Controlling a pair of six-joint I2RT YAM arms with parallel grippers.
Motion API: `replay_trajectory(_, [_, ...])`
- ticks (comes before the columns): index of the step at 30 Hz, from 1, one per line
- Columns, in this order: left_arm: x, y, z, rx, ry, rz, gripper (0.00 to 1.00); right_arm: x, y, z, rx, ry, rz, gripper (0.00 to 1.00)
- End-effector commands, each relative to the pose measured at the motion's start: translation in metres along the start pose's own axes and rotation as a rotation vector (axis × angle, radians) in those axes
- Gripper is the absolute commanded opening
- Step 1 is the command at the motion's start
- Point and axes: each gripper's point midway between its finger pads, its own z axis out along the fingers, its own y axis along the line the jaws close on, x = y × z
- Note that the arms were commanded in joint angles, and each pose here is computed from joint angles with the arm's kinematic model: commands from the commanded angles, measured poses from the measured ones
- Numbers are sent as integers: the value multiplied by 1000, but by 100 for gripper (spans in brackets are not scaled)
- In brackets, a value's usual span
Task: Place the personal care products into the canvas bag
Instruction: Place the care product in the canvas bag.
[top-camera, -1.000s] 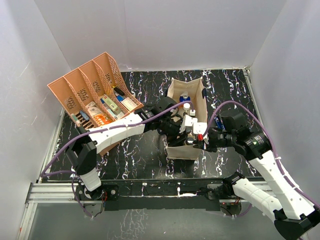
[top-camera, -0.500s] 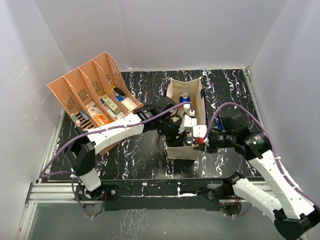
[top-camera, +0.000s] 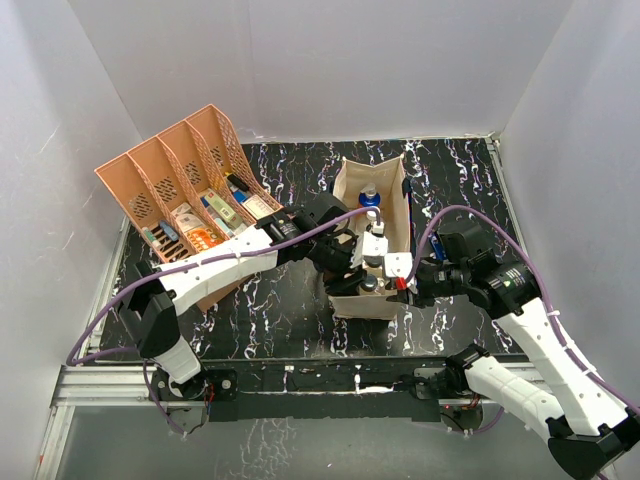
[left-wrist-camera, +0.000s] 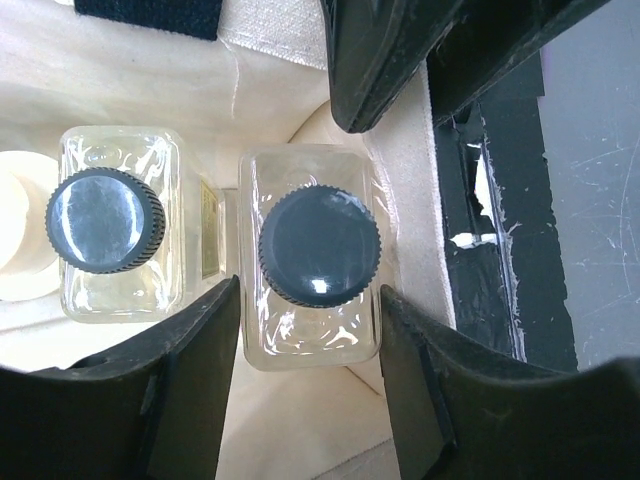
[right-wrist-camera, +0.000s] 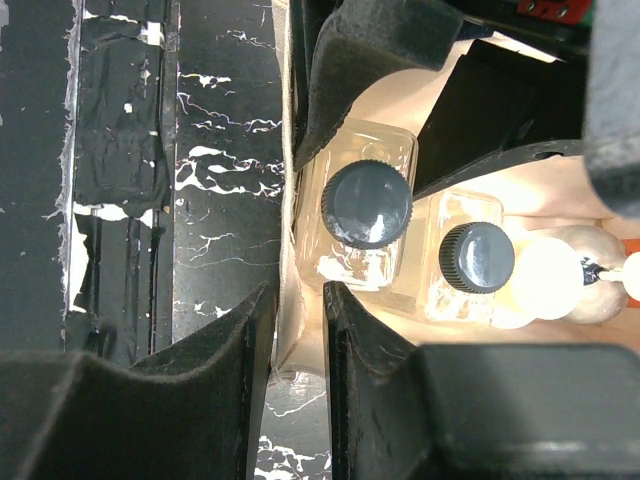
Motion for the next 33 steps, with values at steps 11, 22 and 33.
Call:
replay_trajectory(11, [-55,-34,-19,108,-179,-4,0,7,-4,-1,20,38,35,28])
replay_trajectory(22, [-82,-31,-16,107,-310,-80,0,6,-7,-3,35,43,47,28])
replay_trajectory(33, [-84,-30,-12,120,-407,-164,0,4,-9,-5,50,45,56,27])
